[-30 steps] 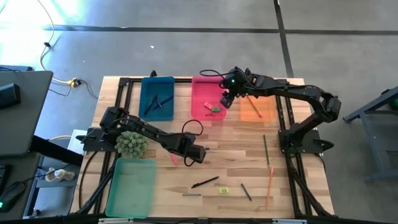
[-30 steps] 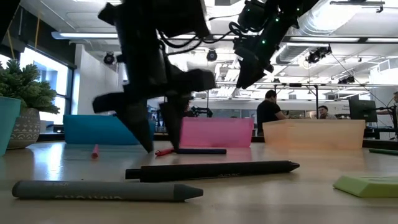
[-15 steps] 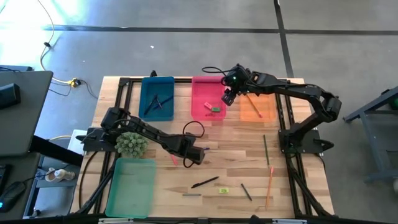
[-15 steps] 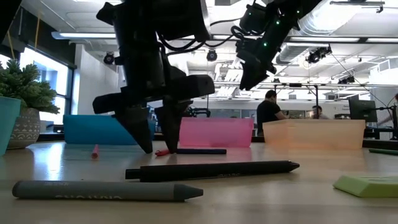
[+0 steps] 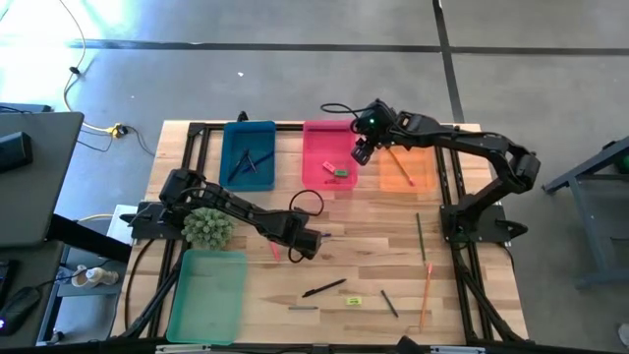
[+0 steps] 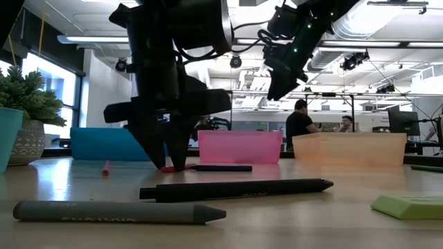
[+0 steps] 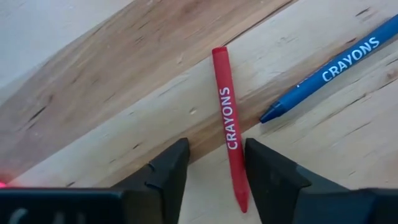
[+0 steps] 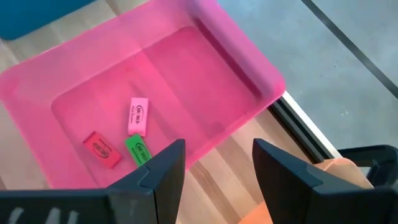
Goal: Sort crayons/erasers/pens/pencils in bins
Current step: Put the red crayon into the green bin
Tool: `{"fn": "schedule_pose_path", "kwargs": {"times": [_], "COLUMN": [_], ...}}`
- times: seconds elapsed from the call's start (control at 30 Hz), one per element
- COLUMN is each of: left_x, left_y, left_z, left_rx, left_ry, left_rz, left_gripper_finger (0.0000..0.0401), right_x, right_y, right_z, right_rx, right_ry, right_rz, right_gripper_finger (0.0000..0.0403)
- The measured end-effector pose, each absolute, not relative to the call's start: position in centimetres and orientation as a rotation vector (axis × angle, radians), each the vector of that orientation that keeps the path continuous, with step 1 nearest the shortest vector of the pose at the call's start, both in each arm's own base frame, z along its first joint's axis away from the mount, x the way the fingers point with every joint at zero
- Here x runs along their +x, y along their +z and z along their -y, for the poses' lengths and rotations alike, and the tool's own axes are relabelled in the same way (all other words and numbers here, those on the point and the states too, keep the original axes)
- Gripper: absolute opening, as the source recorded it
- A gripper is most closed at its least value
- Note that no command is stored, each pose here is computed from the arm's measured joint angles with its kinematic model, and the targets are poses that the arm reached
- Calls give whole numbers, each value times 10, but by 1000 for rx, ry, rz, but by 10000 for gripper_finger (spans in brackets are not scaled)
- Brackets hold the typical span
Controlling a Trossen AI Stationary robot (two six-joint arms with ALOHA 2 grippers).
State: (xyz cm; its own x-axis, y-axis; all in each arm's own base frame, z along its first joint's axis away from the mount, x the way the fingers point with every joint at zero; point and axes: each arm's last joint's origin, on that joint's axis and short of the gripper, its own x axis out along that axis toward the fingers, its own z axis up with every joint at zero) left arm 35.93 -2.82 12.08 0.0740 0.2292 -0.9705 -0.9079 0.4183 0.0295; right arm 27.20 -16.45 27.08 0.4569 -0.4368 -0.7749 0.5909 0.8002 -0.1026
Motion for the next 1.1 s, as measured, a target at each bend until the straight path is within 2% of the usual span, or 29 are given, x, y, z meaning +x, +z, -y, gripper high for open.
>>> {"fn": "schedule_pose_path", "kwargs": {"times": [0.27, 0.47, 0.8, 1.1], "left_x": [358, 358, 358, 364], "left_y": [121, 121, 121, 127], "left_z": [28, 28, 31, 37], "left_rx": [-714, -711, -731, -738], "left_ry": [971, 962, 951, 937], "left_rz": [-1209, -1213, -1214, -1205], "left_gripper_finger": [80, 50, 23, 20], "right_x": [263, 263, 262, 262], "right_y": [285, 307, 313, 314], "right_z": [175, 179, 178, 178], "right_rx": [211, 186, 166, 146], "right_ry": [-678, -683, -667, -658], "right_rz": [-894, -860, -892, -897], "right_gripper_finger": [178, 178, 178, 178]}}
